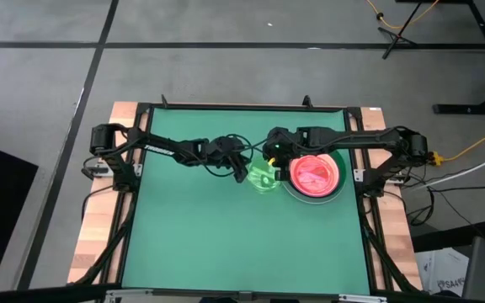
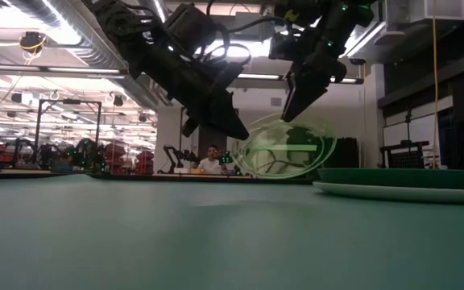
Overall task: Stack plastic plates
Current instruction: Stack the light green plate on top of the light pink plate
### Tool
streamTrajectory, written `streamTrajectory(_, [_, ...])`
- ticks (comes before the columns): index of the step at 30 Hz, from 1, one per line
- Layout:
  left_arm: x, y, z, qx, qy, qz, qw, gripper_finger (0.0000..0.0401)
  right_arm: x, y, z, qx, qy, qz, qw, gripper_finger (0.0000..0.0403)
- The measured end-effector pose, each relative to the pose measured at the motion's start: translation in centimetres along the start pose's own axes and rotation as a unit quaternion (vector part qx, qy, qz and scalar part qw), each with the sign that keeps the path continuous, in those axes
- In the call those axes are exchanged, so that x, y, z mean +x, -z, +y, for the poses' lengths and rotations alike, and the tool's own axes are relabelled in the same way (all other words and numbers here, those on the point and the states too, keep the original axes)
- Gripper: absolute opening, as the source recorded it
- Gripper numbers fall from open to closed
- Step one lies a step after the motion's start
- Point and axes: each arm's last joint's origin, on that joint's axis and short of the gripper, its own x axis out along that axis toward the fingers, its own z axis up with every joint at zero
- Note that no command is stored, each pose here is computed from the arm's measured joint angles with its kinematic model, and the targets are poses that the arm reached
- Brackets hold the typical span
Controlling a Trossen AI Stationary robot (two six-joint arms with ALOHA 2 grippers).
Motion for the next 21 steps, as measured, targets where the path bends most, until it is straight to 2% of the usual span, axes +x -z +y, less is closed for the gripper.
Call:
streamTrajectory(14, [-0.08,0.38,-0.64,0.006,0.006,0.007,1.000,0.0000,-0.03,0.00,0.01,0.000,0.000,0.000,1.000,0.0085])
streamTrajectory(21, [-0.08,0.37,-0.64,0.006,0.006,0.007,1.000,0.0000,-0.03,0.00,0.01,0.000,0.000,0.000,1.000,0.0036])
